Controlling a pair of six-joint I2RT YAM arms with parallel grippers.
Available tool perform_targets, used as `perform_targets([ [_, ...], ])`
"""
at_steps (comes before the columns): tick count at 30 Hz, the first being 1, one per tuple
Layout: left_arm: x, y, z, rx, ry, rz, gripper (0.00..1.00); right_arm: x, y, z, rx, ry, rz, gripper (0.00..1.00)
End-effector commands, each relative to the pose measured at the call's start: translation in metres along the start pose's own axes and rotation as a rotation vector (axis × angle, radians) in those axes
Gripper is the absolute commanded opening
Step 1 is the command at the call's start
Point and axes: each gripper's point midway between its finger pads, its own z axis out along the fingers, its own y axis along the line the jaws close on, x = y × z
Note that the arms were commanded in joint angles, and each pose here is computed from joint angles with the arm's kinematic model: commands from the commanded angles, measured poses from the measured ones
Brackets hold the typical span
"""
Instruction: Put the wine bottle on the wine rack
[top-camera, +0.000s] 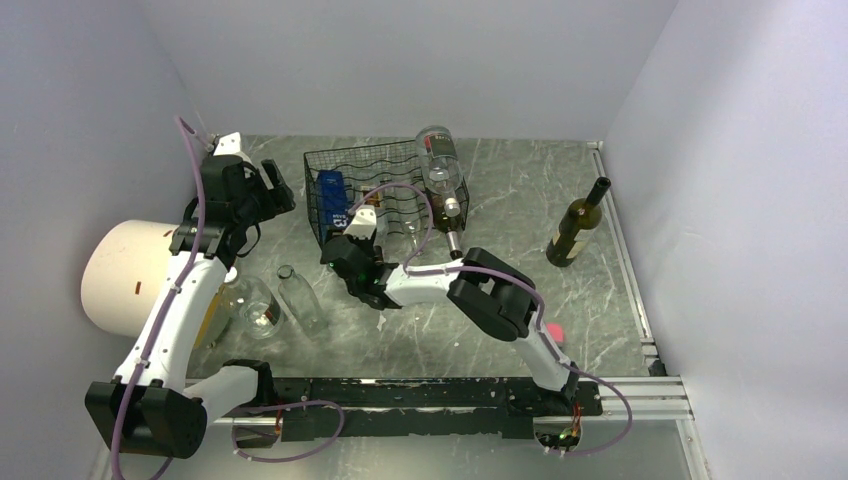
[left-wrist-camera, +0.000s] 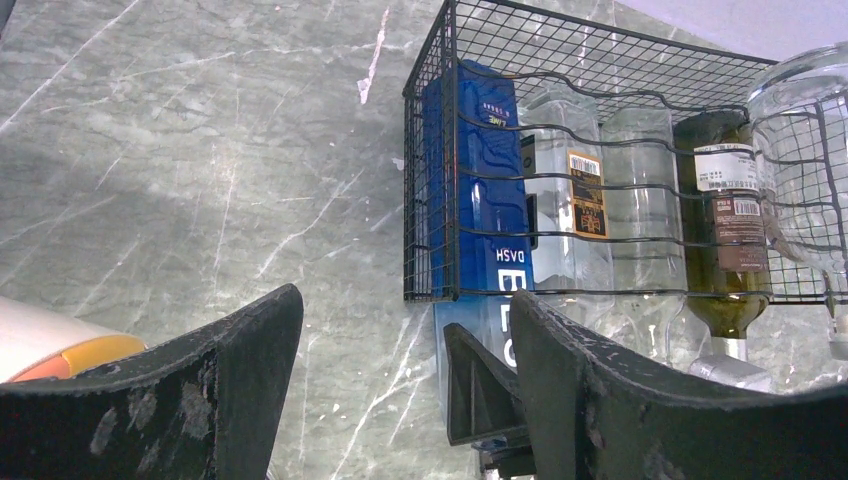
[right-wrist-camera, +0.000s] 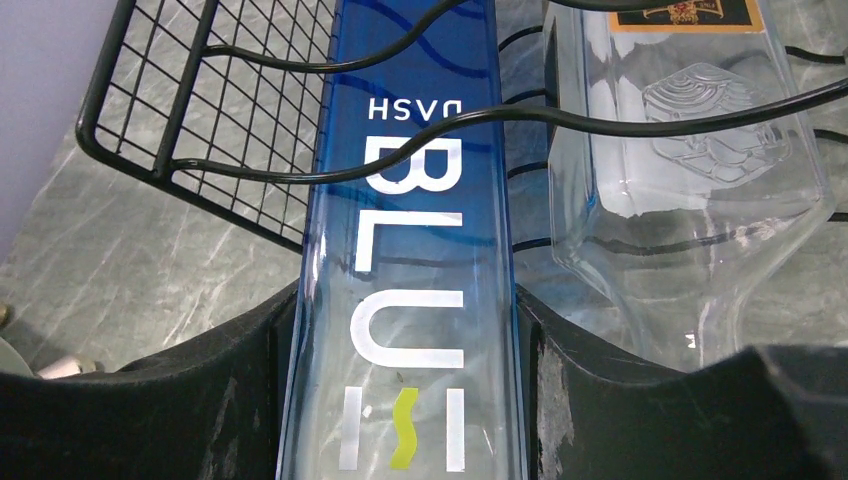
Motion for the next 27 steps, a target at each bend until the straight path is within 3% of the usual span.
perform_targets([
  [1, -0.005, -0.003, 0.001, 0.017, -0.027, 0.008, 0.80, -0.065, 0.030, 0.002, -0.016, -0.172, 0.230, 0.61],
  [12, -0.004, -0.003, 0.000, 0.021, -0.020, 0.009, 0.80, -0.050, 0.026, 0.008, -0.027, -0.105, 0.255, 0.85],
  [27, -0.043, -0.021, -0.029, 0.086, -0.096, 0.042, 0.80, -0.131, 0.044, -0.052, -0.135, -0.069, 0.245, 0.87],
])
